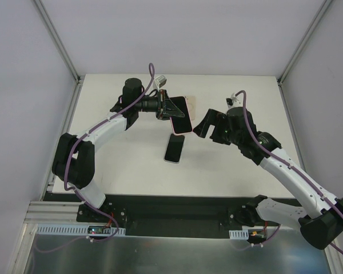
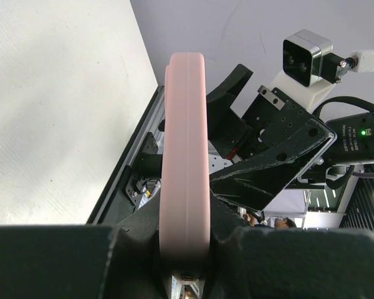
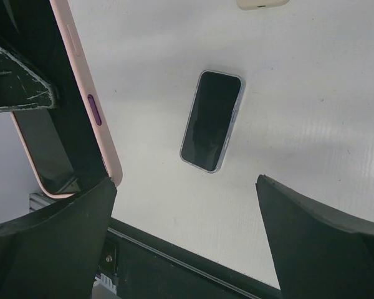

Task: Take the phone out of the phone case
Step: Remove the phone case from the phone.

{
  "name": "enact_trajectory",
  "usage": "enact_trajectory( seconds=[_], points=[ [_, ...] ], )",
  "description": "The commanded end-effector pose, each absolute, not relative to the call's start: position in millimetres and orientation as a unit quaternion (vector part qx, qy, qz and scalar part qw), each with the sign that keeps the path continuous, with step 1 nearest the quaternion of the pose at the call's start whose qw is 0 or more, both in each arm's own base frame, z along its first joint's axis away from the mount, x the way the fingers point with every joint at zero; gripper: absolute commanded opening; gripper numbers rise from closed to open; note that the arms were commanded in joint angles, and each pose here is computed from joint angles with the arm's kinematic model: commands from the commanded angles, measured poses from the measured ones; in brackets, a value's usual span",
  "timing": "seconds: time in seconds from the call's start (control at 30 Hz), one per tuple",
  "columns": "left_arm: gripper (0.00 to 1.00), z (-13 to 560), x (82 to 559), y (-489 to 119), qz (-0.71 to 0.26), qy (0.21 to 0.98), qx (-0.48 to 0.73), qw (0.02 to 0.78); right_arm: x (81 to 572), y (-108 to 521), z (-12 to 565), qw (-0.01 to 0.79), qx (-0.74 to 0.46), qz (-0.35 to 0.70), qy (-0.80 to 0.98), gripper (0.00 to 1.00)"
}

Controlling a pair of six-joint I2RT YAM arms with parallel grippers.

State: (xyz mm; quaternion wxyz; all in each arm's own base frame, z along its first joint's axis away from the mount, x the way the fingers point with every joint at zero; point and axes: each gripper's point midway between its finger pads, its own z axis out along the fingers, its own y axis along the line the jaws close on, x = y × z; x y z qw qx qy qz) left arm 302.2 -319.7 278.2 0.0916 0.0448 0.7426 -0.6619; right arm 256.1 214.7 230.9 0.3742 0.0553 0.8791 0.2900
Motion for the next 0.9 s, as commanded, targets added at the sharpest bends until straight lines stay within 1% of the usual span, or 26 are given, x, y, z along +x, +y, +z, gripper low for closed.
enact_trajectory(
  seconds=[0.0, 0.2, 0.53, 0.7, 0.87],
  points=[
    [0.0, 335.3, 286.4, -315.2, -0.687, 0.704, 0.112, 0.141, 258.8, 215.1, 237.0, 0.387, 0.052, 0.289, 0.874, 0.98],
    [0.0, 339.7, 283.5, -314.7, -0.688, 0.701, 0.118, 0.145, 259.8, 213.9, 228.3, 0.376, 0.051, 0.273, 0.884, 0.98],
    [0.0, 344.8, 282.2, -314.7, -0.69, 0.698, 0.125, 0.145, 261.6, 214.2, 196.4, 0.349, 0.051, 0.233, 0.906, 0.98],
    [0.0, 344.1, 280.4, -313.9, -0.69, 0.698, 0.127, 0.145, 264.1, 217.0, 195.9, 0.35, 0.053, 0.237, 0.905, 0.98],
    [0.0, 341.8, 280.4, -314.1, -0.69, 0.699, 0.127, 0.143, 258.5, 203.2, 207.8, 0.371, 0.058, 0.228, 0.898, 0.98]
  ],
)
